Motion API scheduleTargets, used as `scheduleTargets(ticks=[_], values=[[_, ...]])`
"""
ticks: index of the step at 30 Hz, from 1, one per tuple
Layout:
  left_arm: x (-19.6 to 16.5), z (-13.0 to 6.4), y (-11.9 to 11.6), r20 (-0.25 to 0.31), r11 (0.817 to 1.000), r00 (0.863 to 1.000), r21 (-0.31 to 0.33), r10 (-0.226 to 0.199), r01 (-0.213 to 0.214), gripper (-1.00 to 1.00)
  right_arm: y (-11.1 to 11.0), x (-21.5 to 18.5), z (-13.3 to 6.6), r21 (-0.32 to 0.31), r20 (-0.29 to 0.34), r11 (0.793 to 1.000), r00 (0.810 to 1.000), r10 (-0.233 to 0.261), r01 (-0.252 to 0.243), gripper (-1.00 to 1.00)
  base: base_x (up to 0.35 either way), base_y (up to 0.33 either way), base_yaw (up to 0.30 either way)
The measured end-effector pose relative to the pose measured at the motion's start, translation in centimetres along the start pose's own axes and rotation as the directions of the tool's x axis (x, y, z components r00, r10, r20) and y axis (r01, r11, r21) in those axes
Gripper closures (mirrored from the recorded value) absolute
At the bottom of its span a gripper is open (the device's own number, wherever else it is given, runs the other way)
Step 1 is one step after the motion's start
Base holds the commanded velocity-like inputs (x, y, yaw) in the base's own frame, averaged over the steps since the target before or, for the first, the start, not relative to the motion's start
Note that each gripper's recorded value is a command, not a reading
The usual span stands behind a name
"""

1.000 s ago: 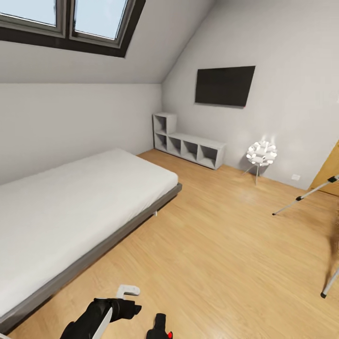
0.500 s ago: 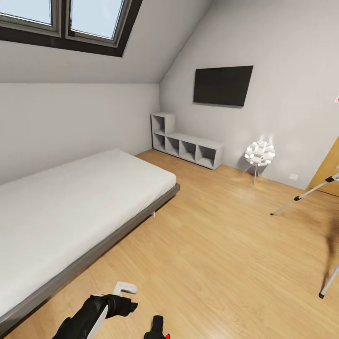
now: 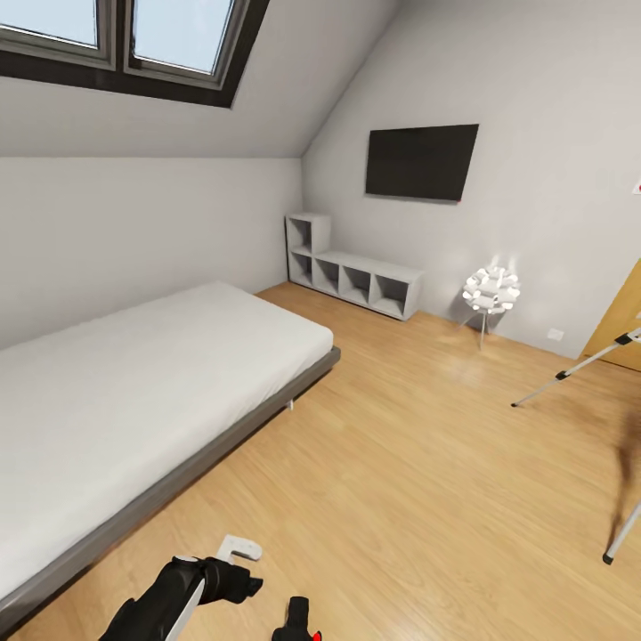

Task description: Attach the digital camera to the camera tripod in the bedroom.

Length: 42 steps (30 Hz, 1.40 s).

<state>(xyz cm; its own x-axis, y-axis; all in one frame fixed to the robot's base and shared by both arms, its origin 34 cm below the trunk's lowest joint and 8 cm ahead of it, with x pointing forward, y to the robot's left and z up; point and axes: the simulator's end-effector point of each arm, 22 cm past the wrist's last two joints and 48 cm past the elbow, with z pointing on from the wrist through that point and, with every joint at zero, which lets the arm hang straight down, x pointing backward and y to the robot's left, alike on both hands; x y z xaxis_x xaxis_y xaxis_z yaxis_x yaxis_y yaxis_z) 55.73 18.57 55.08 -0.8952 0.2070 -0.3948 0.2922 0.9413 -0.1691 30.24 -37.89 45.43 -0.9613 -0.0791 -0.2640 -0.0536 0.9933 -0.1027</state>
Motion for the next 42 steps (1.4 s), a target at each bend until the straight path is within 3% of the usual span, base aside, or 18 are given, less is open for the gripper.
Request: scheduleTargets(ticks=[11, 17, 26, 27, 28, 42], values=[[0.0, 0.0, 0.0, 0.000, 1.000, 1.000, 0.000, 0.000, 0.000, -1.00, 0.0, 0.0, 0.0, 0.000, 0.000, 1.000, 1.000, 0.000, 0.000, -1.00, 0.000, 0.000, 0.000], [2.1, -0.2, 2.3, 0.002, 0.998, 0.998, -0.044, -0.055, 0.055, -1.00, -0.9, -0.2, 0.1, 0.020, 0.003, 1.000, 1.000, 0.009, -0.009, -1.00, 0.000, 0.000, 0.000], [0.7, -0.8, 4.1, 0.041, 0.990, 0.994, -0.087, -0.106, 0.109, -1.00, -1.1, -0.4, 0.1, 0.024, 0.004, 1.000, 1.000, 0.010, -0.010, -1.00, 0.000, 0.000, 0.000], [0.3, -0.9, 4.5, 0.065, 0.978, 0.982, -0.095, -0.180, 0.185, -1.00, -1.1, -0.4, 0.1, 0.024, 0.004, 1.000, 1.000, 0.009, -0.009, -1.00, 0.000, 0.000, 0.000], [0.2, -0.9, 4.5, 0.066, 0.977, 0.981, -0.096, -0.183, 0.189, -1.00, -1.1, -0.4, 0.1, 0.025, 0.004, 1.000, 1.000, 0.009, -0.009, -1.00, 0.000, 0.000, 0.000], [0.7, -1.4, 4.9, -0.044, 0.972, 0.976, -0.112, -0.213, 0.207, -1.00, -1.3, -0.4, 0.1, 0.026, 0.004, 1.000, 1.000, 0.008, -0.008, -1.00, 0.000, 0.000, 0.000]])
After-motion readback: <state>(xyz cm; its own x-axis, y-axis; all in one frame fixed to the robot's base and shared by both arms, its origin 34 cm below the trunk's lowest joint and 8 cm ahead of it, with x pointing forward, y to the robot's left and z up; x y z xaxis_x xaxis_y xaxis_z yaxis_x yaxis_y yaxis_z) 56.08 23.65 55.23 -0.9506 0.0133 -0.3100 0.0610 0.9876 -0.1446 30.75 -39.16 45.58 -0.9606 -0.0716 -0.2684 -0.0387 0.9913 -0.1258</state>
